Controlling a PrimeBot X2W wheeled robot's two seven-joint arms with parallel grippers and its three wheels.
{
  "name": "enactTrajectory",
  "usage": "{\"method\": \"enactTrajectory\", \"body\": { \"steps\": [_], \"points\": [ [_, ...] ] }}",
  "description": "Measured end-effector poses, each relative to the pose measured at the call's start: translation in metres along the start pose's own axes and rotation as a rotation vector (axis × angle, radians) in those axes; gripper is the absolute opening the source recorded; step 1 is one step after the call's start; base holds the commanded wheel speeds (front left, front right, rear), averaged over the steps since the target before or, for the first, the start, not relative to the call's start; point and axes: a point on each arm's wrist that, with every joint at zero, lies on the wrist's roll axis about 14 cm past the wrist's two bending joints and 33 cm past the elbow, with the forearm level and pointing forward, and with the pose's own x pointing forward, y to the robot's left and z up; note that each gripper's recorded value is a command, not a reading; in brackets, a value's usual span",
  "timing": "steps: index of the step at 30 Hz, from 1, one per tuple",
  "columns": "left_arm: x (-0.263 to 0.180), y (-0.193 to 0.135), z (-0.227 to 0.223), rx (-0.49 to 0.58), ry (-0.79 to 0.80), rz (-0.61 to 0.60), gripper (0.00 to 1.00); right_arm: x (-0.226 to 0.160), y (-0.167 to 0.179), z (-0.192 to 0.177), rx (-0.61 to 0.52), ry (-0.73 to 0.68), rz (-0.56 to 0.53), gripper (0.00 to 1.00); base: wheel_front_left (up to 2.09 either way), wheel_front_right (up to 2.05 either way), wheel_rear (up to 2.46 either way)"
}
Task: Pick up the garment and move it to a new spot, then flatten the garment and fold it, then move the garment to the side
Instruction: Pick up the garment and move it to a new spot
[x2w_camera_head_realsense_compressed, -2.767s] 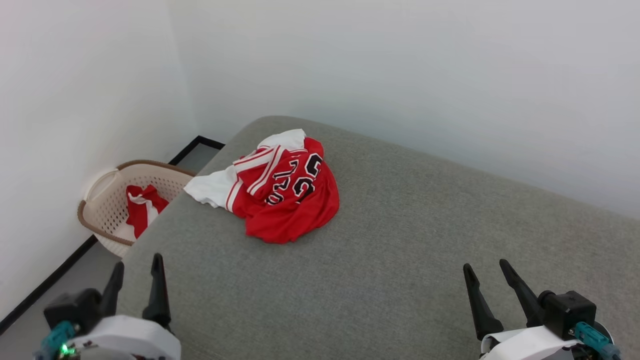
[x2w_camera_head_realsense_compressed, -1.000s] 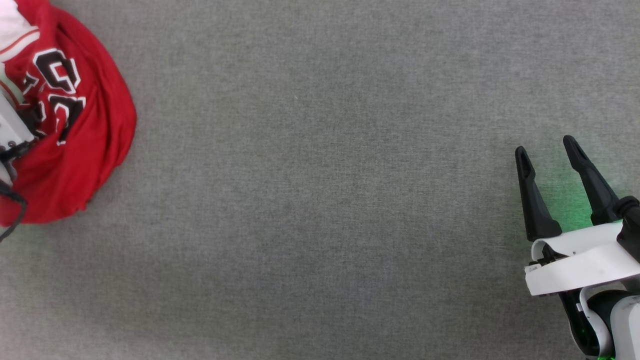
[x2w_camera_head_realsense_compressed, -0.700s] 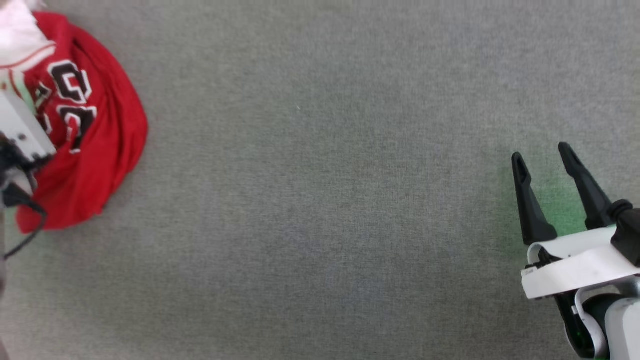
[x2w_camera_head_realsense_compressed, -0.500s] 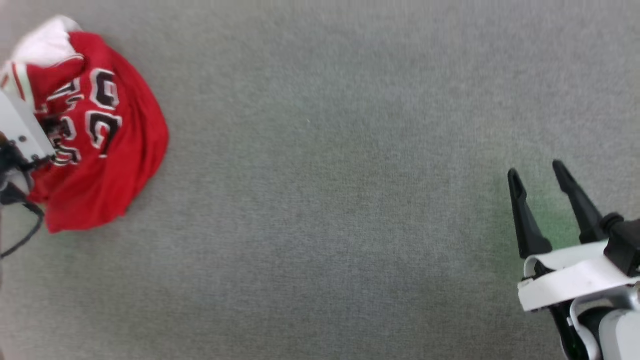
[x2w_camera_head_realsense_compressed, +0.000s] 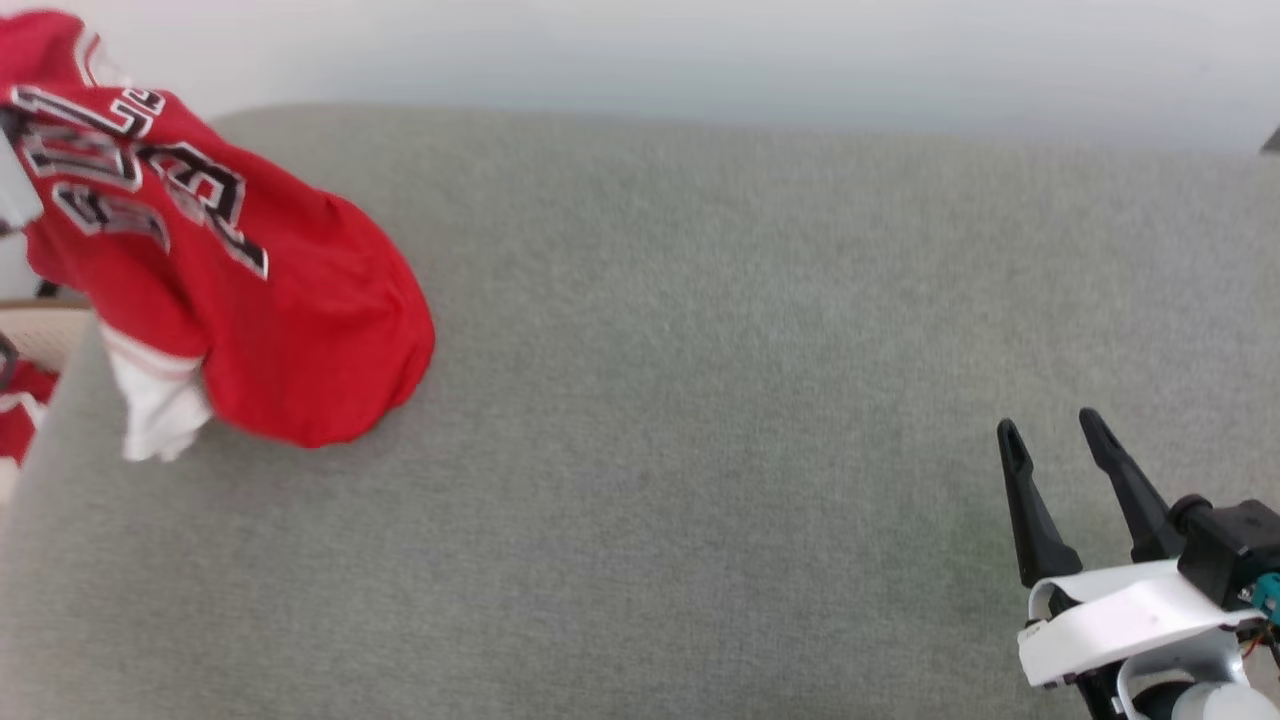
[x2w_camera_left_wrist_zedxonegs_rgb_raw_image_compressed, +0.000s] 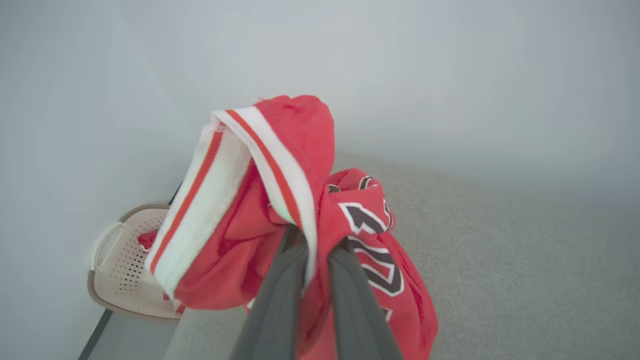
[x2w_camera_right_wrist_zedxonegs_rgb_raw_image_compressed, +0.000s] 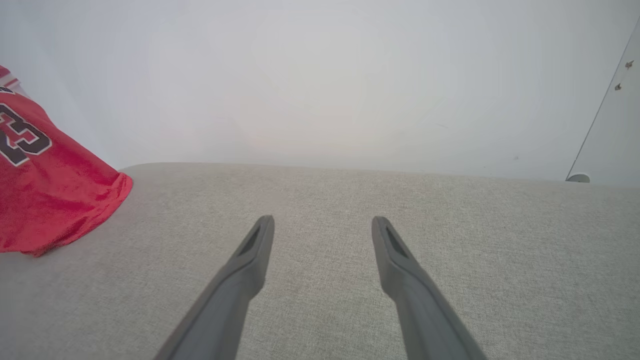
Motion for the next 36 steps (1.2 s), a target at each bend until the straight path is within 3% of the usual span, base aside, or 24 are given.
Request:
{"method": "enactTrajectory", "body": {
  "steps": [8,16,26,36],
  "points": [
    [-0.066,-0.017,0.079,0.085,-0.195,-0.052,0.00,-0.015,0.015,0.024,0.003,-0.066,0.018,1.00,0.00,0.00,0.00],
    [-0.109,-0.054,0.116,0.151,-0.288,-0.128,0.00,-0.030,0.008,0.043,-0.007,-0.121,-0.019,1.00,0.00,0.00,0.00],
    [-0.120,-0.152,0.113,0.227,-0.286,-0.338,0.00,-0.068,-0.054,0.046,-0.071,-0.120,-0.219,1.00,0.00,0.00,0.00],
    [-0.143,-0.274,0.093,0.324,-0.274,-0.625,0.00,-0.118,-0.118,0.044,-0.099,-0.115,-0.445,1.00,0.00,0.00,0.00]
  ]
}}
